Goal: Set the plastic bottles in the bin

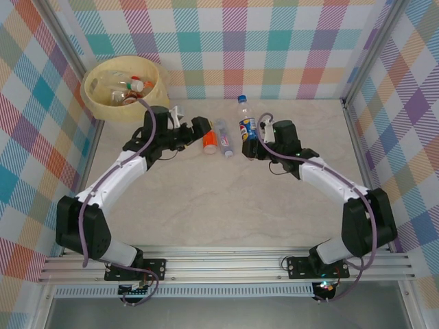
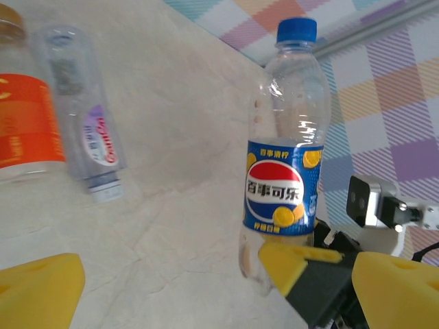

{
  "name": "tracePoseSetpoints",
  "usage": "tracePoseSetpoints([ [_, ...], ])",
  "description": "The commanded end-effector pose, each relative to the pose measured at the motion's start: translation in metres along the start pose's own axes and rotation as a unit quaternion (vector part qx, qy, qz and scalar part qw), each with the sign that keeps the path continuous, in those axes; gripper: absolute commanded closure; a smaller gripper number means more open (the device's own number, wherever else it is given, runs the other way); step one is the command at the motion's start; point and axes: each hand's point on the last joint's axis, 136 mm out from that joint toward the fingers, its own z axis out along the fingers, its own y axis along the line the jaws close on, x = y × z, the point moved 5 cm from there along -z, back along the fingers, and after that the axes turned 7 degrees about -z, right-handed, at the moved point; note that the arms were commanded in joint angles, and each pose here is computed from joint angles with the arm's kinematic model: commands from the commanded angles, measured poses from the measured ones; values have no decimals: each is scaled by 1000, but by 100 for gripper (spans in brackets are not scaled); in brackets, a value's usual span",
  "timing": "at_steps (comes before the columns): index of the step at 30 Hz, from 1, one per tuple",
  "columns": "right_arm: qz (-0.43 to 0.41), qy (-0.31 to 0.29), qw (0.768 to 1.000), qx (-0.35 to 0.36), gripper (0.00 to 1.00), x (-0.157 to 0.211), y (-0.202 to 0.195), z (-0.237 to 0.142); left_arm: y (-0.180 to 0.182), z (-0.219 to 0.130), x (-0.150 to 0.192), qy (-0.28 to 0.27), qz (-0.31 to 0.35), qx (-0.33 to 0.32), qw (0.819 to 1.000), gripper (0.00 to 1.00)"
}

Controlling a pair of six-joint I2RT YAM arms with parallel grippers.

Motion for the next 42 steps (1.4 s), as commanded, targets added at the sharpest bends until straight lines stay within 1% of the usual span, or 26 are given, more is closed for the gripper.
tracePoseSetpoints([
  [1,-26,-15,998,-63,51,-3,27,-9,-37,10,0,16,29,70,997,0],
  [6,-52,-29,992,-109,51,-6,49,-8,-50,27,4,31,43,89,995,0],
  [11,-57,-25,986,-155,50,-11,64,-3,-56,43,1,39,47,101,993,0],
  [14,-60,-26,981,-183,50,-13,75,-1,-54,53,-1,37,40,92,994,0],
  [19,-55,-19,979,-193,50,-13,80,2,-51,60,-6,22,37,79,996,0],
  [24,-54,-18,976,-210,49,-16,85,2,-45,70,-2,26,36,58,997,1],
  [25,-54,-18,975,-215,49,-17,87,1,-44,71,-1,30,36,56,997,2],
  [28,-50,-16,973,-223,49,-19,89,2,-44,76,3,44,34,65,996,10],
  [31,-49,-18,975,-214,49,-20,87,3,-44,77,5,49,32,71,996,23],
  [33,-52,-15,977,-208,48,-19,86,3,-44,76,4,48,31,70,996,33],
  [35,-59,-10,977,-202,45,-19,85,3,-46,75,4,47,33,71,996,39],
  [36,-63,-5,978,-200,41,-18,85,3,-46,74,3,46,34,70,996,41],
  [37,-67,-1,977,-200,36,-18,85,2,-47,74,3,46,35,69,996,41],
  [39,-87,5,973,-212,23,-17,89,-3,-46,73,2,43,37,60,997,41],
  [42,-117,-2,971,-208,12,-15,89,-9,-46,70,0,36,40,54,997,42],
])
